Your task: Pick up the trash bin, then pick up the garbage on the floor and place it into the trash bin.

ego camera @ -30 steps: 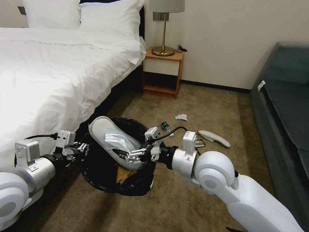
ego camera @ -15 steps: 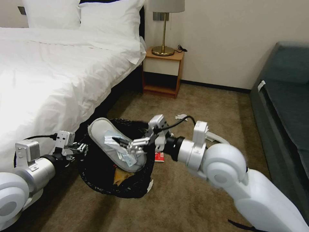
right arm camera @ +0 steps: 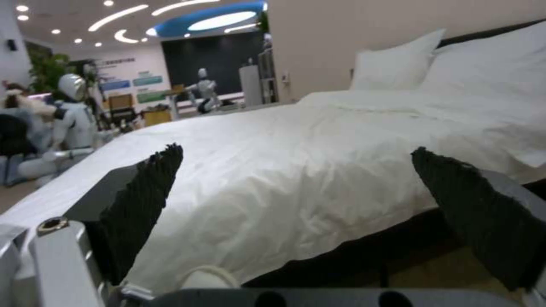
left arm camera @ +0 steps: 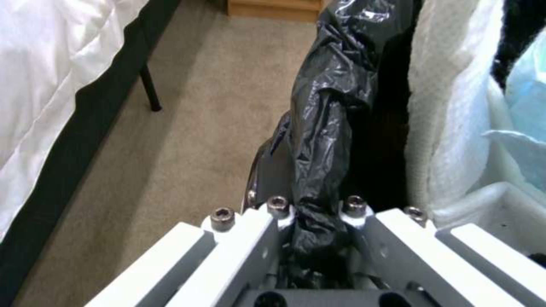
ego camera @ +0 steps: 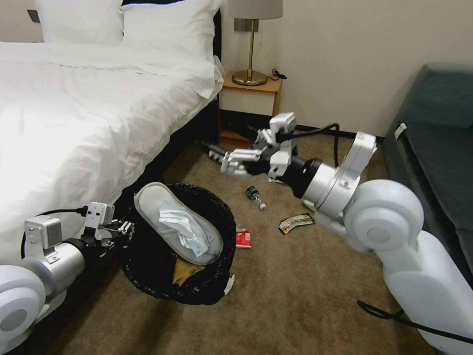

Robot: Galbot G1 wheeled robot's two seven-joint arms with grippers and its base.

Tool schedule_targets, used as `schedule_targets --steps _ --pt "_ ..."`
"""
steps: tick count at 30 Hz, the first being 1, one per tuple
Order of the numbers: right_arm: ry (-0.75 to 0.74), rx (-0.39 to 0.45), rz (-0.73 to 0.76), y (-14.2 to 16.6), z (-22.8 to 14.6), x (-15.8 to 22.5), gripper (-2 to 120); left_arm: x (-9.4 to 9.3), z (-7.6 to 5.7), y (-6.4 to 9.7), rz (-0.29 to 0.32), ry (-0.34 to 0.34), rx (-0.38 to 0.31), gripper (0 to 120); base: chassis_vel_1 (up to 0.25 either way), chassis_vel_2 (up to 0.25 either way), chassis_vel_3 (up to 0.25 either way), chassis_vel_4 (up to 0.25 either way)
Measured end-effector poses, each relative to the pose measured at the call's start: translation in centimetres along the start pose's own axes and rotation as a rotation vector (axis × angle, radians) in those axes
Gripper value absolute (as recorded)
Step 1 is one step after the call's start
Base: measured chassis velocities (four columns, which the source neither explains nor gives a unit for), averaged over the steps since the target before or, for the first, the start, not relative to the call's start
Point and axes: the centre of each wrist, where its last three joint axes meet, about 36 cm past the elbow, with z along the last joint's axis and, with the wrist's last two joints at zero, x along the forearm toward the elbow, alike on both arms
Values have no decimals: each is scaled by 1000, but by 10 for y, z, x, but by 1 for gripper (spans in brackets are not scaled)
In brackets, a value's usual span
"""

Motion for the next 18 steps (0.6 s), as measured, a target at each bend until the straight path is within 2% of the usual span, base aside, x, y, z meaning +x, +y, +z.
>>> schedule_targets --steps 6,12,18 --pt "12 -5 90 -10 11 6 100 2 1 -2 -1 -4 4 2 0 0 0 0" --pt "103 -18 271 -20 58 28 100 5 1 -1 -13 -9 12 2 0 0 0 0" --pt "143 -46 415 -28 87 42 100 6 2 3 -37 -27 34 2 0 0 0 0"
